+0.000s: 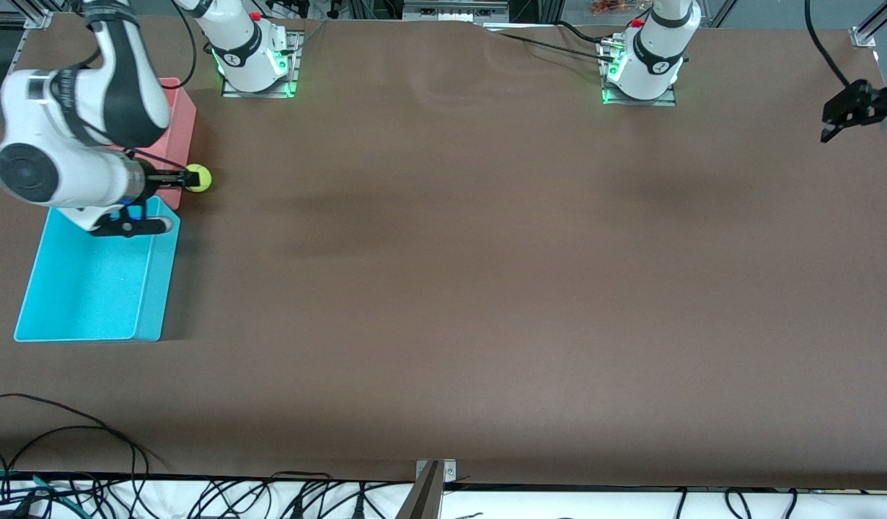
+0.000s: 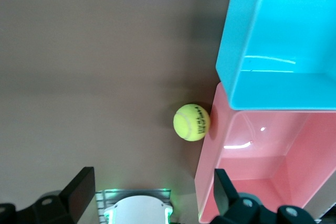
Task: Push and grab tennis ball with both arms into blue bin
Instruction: 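Close the right gripper around the tennis ball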
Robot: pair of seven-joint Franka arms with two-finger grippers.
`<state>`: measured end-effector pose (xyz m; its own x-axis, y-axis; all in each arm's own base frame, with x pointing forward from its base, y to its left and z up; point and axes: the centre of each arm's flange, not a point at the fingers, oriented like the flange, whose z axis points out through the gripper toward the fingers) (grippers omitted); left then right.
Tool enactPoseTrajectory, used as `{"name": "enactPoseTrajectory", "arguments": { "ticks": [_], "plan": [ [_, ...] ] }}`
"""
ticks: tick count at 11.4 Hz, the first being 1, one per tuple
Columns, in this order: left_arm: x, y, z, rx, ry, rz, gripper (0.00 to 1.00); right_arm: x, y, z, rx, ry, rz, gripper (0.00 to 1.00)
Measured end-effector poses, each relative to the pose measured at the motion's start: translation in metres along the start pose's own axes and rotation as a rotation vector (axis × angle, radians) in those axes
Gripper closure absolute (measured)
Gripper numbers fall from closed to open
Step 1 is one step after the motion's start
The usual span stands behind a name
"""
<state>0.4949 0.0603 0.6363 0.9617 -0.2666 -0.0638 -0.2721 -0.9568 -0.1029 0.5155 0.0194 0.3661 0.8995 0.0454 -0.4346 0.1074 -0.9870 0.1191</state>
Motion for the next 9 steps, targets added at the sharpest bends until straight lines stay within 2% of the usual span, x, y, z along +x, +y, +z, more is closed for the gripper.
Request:
{"name": "enactPoseTrajectory", "arguments": {
  "ticks": [5, 9],
  "plan": [
    [0.009, 0.075, -0.026, -0.001, -0.07, -0.241, 0.0, -0.019, -0.015, 0.078, -0.15, -0.003, -0.007, 0.0],
    [-0.005, 0.071, -0.056, -0.129, -0.08, -0.371, 0.0, -0.017, -0.021, 0.128, -0.287, -0.053, 0.027, 0.0]
  ]
}}
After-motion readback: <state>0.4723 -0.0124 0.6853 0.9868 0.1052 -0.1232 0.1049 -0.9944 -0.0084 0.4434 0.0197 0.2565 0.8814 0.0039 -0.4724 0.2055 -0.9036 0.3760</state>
